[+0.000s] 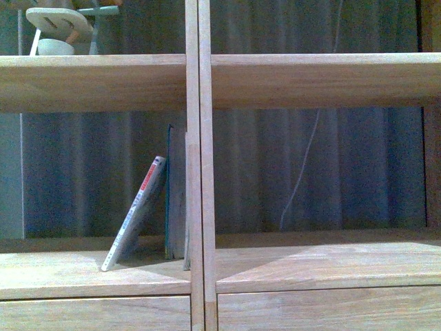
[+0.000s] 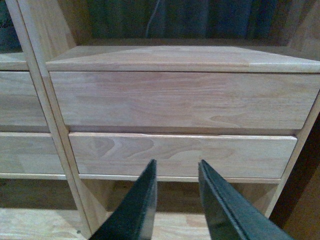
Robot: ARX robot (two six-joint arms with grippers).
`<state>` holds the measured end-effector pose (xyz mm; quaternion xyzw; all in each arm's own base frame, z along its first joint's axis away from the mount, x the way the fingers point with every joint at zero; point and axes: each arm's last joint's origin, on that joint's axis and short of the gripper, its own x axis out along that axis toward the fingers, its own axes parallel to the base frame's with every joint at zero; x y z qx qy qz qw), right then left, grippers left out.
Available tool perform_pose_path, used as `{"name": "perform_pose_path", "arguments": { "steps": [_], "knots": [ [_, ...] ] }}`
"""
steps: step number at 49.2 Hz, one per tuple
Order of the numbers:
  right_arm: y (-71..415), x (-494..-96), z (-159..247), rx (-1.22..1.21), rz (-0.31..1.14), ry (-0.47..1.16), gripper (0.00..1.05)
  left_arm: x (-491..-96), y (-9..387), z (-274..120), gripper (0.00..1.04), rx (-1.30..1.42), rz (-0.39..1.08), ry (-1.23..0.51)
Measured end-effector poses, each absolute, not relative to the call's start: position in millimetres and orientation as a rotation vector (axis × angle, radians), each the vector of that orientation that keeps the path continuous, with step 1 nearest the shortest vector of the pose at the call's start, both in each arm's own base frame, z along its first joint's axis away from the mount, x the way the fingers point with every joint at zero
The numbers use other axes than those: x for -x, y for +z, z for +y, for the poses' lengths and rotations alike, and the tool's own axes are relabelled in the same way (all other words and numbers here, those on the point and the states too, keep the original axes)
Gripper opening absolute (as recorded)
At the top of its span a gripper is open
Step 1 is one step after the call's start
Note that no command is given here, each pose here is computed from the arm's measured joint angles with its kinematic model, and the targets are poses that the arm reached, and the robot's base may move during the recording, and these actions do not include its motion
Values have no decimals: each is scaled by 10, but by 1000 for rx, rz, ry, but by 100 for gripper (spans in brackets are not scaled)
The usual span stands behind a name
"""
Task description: Organize books on shelf
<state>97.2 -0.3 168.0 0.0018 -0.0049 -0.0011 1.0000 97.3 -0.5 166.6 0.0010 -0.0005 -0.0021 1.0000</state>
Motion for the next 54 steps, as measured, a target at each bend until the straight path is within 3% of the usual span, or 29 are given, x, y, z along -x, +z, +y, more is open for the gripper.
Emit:
{"name": "perform_pose_path", "arguments": {
  "steps": [23, 54],
  "knots": [
    [1680, -972, -3, -4, -10, -2, 99, -973, 1666, -5, 99, -2, -1, -4],
    [1680, -972, -3, -4, -10, -2, 98, -973, 1666, -5, 97, -2, -1, -4]
  ]
}}
